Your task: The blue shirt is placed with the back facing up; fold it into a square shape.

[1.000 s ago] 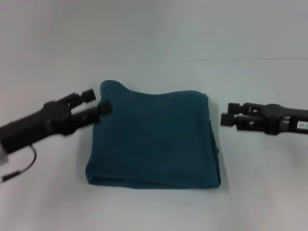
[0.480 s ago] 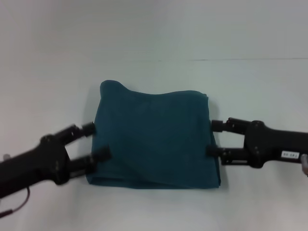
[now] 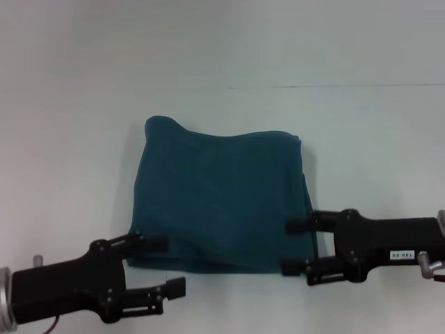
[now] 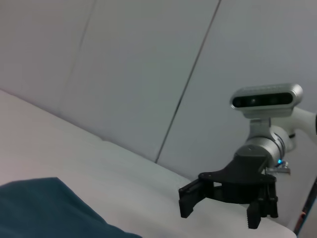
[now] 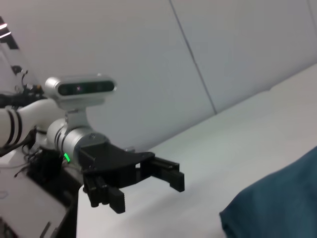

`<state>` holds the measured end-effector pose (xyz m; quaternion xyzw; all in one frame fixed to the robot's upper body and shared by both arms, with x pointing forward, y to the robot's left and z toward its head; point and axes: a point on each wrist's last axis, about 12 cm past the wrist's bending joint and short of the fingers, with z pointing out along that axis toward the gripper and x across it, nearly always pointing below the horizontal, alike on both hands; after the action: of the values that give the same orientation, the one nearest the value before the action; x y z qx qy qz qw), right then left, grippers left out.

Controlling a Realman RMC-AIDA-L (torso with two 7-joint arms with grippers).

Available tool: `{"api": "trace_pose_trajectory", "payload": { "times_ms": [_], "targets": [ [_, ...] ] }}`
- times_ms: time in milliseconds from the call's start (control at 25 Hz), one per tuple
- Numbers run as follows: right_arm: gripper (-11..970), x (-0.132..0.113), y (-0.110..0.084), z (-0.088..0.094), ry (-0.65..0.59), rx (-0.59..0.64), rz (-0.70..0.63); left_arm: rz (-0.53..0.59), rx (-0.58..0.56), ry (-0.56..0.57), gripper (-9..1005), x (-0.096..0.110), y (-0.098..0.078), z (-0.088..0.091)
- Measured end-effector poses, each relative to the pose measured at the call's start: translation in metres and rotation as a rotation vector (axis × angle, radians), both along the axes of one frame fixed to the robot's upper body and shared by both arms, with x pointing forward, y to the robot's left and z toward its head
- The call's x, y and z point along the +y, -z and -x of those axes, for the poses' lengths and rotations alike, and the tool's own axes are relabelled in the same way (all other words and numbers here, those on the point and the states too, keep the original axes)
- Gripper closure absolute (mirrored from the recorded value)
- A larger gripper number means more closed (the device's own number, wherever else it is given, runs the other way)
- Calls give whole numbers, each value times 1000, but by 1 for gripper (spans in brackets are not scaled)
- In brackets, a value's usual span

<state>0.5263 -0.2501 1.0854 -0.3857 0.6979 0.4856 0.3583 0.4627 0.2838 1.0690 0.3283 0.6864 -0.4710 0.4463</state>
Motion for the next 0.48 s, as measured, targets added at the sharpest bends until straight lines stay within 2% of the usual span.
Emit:
{"api": "trace_pose_trajectory", "payload": {
  "times_ms": [480],
  "targets": [
    [44, 5, 4, 1, -39, 27, 52, -7, 25, 31, 123, -2, 2, 3]
  ]
}}
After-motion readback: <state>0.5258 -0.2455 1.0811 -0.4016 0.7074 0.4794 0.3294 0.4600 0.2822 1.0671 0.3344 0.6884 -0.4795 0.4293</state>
